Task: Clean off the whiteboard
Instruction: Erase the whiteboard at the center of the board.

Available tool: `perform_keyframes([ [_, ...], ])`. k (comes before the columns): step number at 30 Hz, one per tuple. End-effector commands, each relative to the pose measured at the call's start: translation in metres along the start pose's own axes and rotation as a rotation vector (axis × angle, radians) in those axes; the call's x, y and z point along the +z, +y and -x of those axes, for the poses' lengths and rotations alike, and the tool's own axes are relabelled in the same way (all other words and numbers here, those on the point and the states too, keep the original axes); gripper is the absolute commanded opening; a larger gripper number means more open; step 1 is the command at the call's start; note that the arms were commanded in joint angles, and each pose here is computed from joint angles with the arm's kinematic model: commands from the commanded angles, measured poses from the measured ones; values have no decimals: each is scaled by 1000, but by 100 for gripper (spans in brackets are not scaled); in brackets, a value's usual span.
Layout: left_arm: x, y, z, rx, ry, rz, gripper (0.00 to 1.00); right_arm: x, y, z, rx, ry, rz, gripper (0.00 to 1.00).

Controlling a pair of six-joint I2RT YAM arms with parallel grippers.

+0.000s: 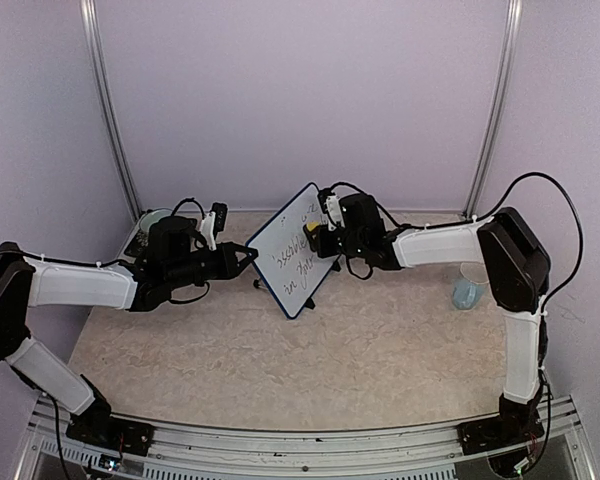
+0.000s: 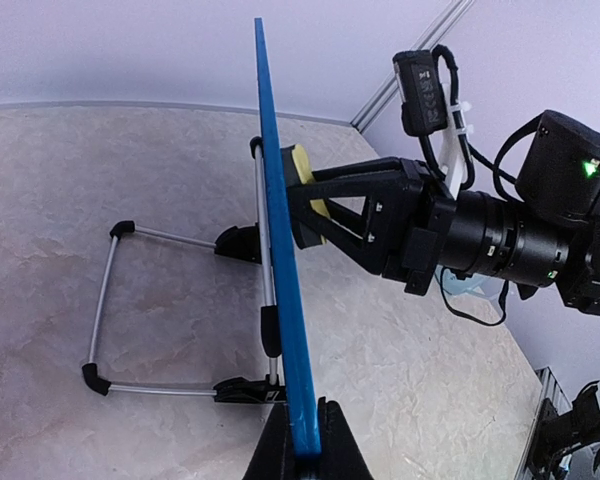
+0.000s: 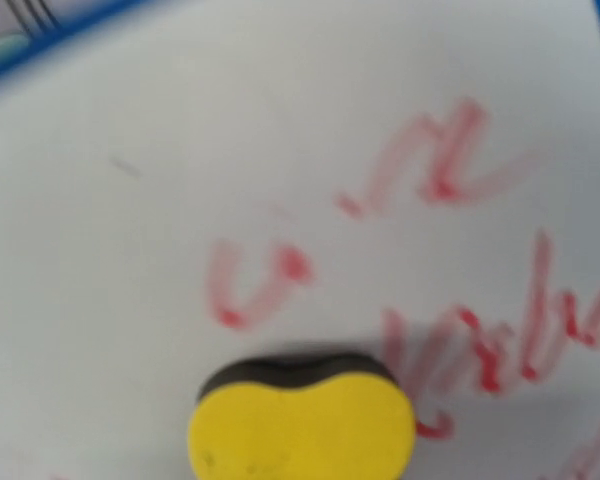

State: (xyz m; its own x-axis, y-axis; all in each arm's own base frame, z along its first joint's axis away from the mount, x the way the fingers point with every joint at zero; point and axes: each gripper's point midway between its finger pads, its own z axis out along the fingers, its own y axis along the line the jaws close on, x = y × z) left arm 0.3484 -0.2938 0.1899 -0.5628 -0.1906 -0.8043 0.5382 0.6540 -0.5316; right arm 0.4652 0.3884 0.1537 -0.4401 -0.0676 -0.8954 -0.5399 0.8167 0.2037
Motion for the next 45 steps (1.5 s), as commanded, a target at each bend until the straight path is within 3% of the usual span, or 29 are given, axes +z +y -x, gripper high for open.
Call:
perform_keyframes([
  [1,-2,-21,-8,7,35,-91,0,-1,-13,-30,15,77,-21,8],
  [15,-3,-22,-8,8,33,-91,0,11,6,41,-6,-17,24,9],
  [20,-4,-22,-7,10,32,-89,0,15,7,37,4,-10,32,9],
  [31,-1,-20,-10,2,39,-92,0,3,-14,-33,44,88,-6,8],
  [45,-2,-21,-8,4,36,-90,0,9,-3,35,5,-18,-3,8],
])
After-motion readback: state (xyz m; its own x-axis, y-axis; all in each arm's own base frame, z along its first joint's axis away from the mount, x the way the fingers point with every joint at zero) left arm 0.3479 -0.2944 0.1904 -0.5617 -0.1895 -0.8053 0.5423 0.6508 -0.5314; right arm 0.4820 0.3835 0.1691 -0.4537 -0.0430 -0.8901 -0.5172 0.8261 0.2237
